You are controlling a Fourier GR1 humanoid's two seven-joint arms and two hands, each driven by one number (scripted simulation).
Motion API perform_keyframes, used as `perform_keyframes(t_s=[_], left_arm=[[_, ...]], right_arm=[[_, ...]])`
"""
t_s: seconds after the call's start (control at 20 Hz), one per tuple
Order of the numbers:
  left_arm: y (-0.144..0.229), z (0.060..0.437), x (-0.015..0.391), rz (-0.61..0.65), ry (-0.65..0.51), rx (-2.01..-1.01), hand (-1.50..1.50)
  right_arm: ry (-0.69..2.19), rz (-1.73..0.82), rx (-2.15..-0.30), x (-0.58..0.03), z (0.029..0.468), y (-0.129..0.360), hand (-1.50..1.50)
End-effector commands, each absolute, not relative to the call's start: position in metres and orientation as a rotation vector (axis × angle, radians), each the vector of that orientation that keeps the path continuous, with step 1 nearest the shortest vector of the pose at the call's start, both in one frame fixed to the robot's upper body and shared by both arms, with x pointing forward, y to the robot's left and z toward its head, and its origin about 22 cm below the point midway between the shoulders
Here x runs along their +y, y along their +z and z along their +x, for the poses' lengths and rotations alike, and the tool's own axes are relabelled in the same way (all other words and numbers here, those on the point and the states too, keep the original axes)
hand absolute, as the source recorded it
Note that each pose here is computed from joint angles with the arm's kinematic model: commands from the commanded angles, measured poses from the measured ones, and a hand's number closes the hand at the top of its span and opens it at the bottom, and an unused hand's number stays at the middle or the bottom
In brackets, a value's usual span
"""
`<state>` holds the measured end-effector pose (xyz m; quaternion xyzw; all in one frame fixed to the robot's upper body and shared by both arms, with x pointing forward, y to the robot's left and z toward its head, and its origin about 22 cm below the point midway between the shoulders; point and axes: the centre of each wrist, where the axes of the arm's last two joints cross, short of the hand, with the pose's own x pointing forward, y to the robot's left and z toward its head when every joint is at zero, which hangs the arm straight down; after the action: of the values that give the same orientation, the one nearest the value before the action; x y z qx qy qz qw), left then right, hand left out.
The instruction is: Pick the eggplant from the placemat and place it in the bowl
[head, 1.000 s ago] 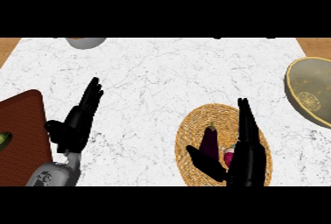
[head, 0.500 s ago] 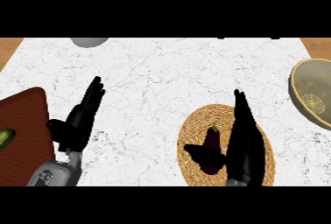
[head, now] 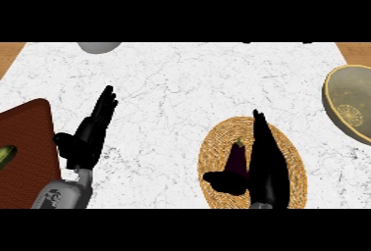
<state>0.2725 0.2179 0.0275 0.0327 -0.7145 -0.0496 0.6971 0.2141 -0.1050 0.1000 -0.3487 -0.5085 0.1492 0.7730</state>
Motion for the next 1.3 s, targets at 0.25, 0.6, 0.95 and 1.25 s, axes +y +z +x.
perform_keyframes(t_s=[0.25, 0.6, 0.95, 1.25], left_arm=[[0.031, 0.276, 0.227, 0.070, -0.120, -1.591, 0.00], [0.028, 0.272, 0.200, 0.057, -0.107, -1.574, 0.00], [0.021, 0.289, 0.235, 0.074, -0.093, -1.604, 0.00], [0.036, 0.275, 0.203, 0.065, -0.116, -1.609, 0.00]], right_arm=[[0.207, -0.687, -1.039, -0.104, 0.200, 0.104, -1.50], [0.157, -0.621, -1.103, -0.101, 0.197, 0.114, -1.50], [0.124, -0.582, -1.067, -0.092, 0.187, 0.077, -1.50], [0.079, -0.588, -1.062, -0.107, 0.186, 0.031, -1.50]])
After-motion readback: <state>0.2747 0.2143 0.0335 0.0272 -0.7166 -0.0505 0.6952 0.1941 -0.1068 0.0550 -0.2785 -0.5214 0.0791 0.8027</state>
